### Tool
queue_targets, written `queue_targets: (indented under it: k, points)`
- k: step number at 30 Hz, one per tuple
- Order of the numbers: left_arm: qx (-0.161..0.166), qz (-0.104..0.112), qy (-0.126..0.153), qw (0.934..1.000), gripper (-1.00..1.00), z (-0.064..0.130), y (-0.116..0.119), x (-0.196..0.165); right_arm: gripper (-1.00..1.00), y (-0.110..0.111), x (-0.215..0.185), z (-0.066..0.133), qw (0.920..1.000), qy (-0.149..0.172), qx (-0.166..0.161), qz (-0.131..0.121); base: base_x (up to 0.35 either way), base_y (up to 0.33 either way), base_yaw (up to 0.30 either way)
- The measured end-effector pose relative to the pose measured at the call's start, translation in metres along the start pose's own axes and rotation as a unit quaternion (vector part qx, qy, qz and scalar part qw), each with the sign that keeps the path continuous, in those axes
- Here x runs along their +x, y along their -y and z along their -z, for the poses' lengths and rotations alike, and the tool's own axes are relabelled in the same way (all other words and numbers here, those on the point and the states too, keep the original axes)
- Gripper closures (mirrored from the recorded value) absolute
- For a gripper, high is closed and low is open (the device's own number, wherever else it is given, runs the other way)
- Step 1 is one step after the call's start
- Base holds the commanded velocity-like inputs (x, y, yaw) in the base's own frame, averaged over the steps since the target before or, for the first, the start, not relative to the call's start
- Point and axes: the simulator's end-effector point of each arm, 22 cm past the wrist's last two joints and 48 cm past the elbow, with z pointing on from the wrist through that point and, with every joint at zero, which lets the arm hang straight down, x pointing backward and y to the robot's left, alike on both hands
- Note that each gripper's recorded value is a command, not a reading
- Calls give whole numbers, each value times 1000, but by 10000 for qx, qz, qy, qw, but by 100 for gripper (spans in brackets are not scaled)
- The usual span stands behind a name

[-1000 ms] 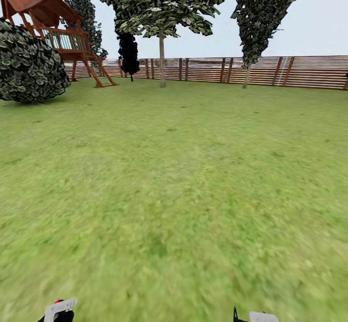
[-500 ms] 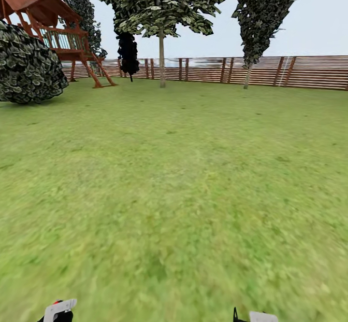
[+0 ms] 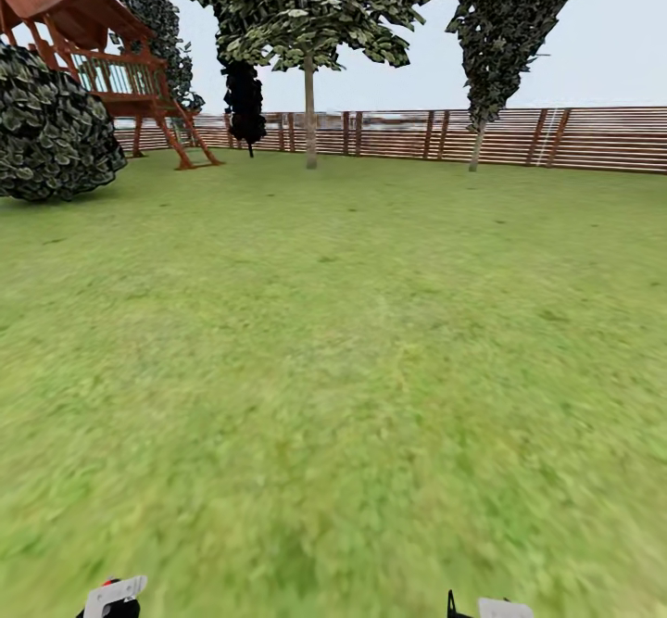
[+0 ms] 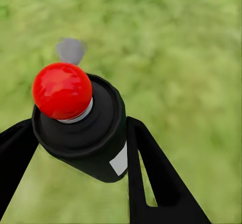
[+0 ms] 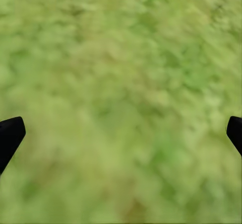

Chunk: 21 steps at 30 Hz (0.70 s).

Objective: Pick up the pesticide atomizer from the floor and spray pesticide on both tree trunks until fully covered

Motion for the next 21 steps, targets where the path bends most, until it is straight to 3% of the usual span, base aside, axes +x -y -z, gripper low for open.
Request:
queue_targets:
  k: [21]
  points:
    - [9, 4, -9, 10000, 100, 0, 1, 1, -100, 0, 0, 0, 10000, 1, 0, 0, 339, 0, 0]
